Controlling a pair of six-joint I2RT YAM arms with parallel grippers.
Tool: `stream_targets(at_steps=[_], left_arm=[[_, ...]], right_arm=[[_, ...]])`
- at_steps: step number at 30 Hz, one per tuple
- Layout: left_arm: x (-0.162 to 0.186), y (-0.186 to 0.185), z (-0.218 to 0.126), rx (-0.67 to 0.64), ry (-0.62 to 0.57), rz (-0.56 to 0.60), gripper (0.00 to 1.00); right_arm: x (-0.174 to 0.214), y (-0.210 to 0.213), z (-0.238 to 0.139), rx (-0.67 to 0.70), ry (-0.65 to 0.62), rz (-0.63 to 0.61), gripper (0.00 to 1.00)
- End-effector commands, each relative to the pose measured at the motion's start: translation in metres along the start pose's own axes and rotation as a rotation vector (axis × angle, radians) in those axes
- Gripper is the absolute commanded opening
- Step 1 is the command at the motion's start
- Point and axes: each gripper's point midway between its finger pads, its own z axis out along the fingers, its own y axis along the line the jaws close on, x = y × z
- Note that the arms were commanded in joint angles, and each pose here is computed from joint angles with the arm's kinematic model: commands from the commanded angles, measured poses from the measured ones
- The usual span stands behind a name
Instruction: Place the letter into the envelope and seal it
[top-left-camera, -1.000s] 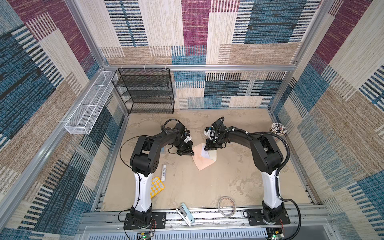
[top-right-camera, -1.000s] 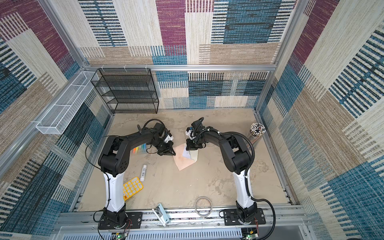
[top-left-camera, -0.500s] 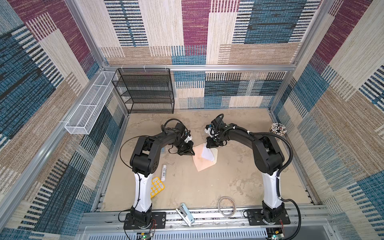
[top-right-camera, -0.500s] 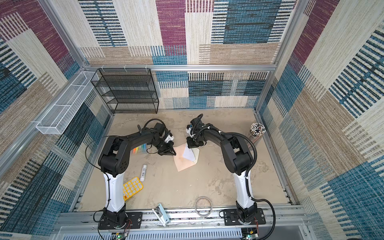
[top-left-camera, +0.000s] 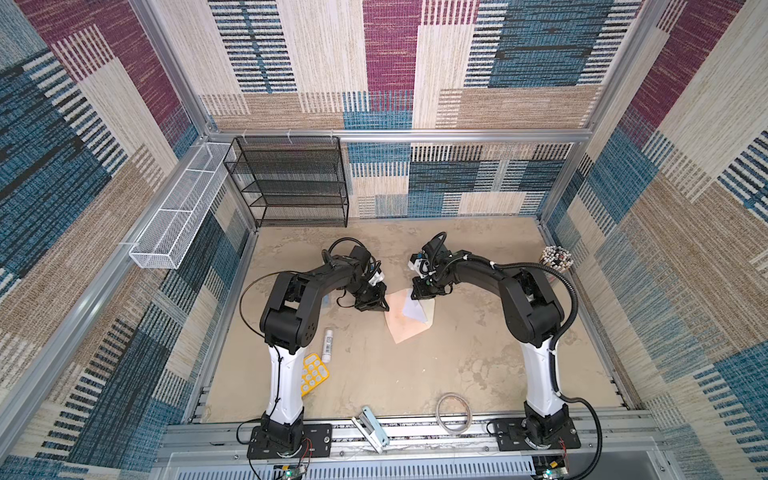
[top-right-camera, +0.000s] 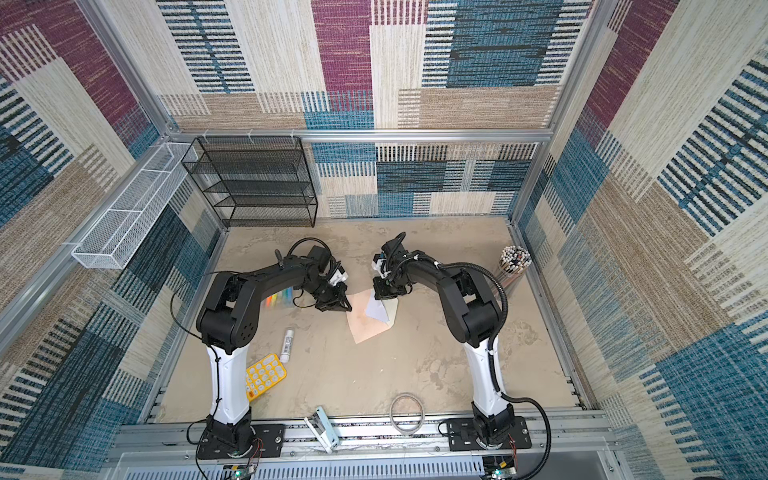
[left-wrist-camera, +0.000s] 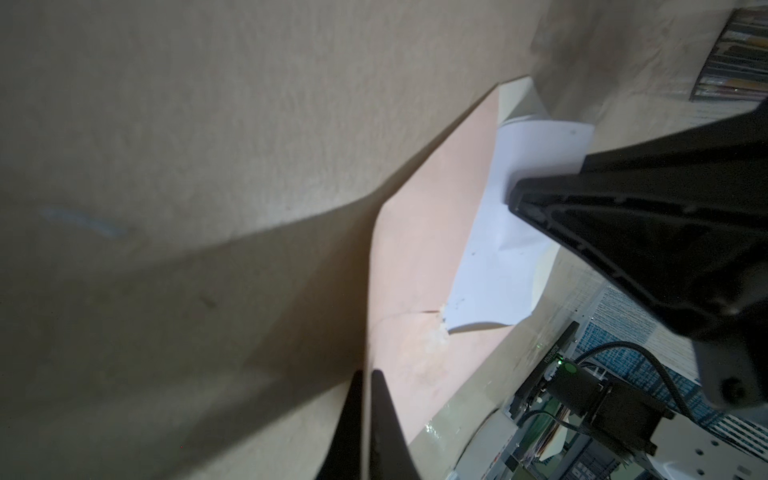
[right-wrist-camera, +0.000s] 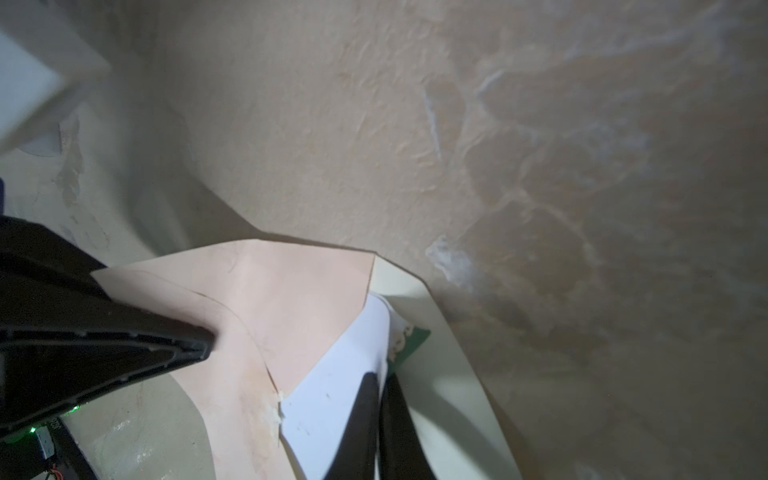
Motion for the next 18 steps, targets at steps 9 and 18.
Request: stream_targets(at_steps=[9, 18], left_arm=[[-0.003, -0.001, -0.004, -0.008, -0.021, 0.046, 0.25], [0.000, 0.008, -0.020, -0.073, -0.071, 0.021, 0.52]], right_arm=[[0.003, 0.008, 0.001, -0.072, -0.018, 0.002, 0.09], [0.011, -0.010, -0.007, 0.000, -0.029, 0.047, 0.08]])
